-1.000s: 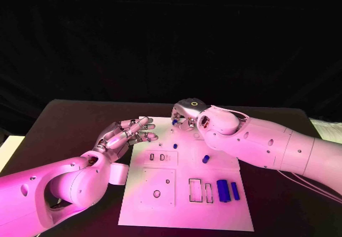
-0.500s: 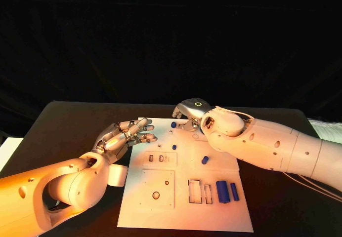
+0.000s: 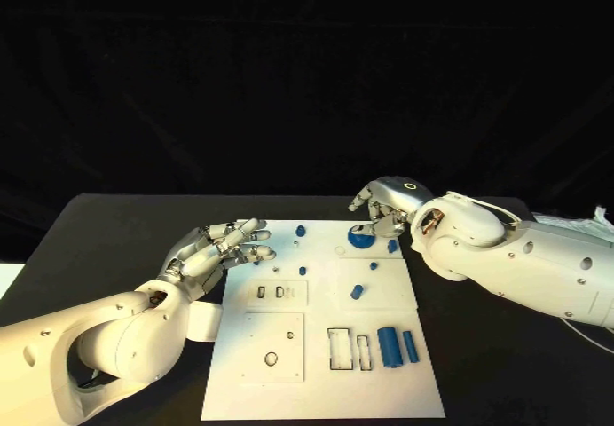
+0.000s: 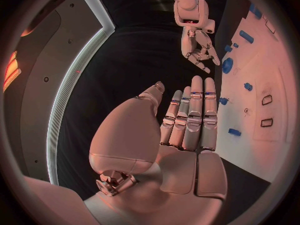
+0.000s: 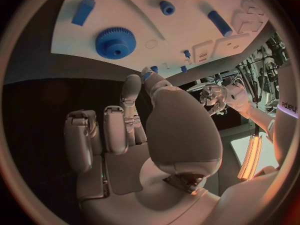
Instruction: Assemble the parts on the task board
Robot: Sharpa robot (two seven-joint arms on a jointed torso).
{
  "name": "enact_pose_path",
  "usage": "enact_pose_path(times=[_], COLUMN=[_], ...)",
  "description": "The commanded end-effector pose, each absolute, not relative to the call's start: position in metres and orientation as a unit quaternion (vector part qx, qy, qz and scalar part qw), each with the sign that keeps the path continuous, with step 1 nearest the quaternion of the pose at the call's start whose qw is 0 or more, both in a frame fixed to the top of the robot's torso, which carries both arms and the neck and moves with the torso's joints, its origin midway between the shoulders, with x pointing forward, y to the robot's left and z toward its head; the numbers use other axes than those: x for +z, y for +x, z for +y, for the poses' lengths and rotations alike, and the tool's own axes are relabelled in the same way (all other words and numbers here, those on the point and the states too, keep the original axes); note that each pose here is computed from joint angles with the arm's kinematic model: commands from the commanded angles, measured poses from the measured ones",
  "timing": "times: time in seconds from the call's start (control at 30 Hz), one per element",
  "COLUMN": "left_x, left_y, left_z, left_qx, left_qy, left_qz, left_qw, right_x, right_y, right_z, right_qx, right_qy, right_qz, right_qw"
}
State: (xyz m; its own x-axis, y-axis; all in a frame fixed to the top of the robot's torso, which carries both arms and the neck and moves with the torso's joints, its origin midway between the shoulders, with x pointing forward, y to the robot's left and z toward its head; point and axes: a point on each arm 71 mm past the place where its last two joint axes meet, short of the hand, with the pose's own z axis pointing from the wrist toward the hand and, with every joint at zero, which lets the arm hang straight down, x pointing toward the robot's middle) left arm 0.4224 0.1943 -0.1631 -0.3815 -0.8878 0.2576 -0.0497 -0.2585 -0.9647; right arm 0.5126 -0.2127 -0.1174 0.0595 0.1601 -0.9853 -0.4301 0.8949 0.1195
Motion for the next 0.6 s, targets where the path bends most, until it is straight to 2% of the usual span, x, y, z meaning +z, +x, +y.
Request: enact_pose_path(times=[0.03, 0.27, 0.6], left_x=[-0.162, -0.162, -0.162], left_y=[0.422, 0.423, 0.423], left_z=[0.192, 0.192, 0.191], left_qx=[-0.658, -0.657, -0.659], left_qy=[-0.449, -0.450, -0.449], left_qz=[0.516, 0.516, 0.517], left_qw=[0.315, 0.315, 0.312], right_x=[-0.123, -0.129, -0.139], right_y=[0.514, 0.518, 0.527], right_z=[-0.224, -0.238, -0.233], right_qx=[0.198, 0.171, 0.156], right_qy=[-0.055, -0.048, -0.057], right_qz=[0.693, 0.720, 0.738], right_qw=[0.691, 0.671, 0.655])
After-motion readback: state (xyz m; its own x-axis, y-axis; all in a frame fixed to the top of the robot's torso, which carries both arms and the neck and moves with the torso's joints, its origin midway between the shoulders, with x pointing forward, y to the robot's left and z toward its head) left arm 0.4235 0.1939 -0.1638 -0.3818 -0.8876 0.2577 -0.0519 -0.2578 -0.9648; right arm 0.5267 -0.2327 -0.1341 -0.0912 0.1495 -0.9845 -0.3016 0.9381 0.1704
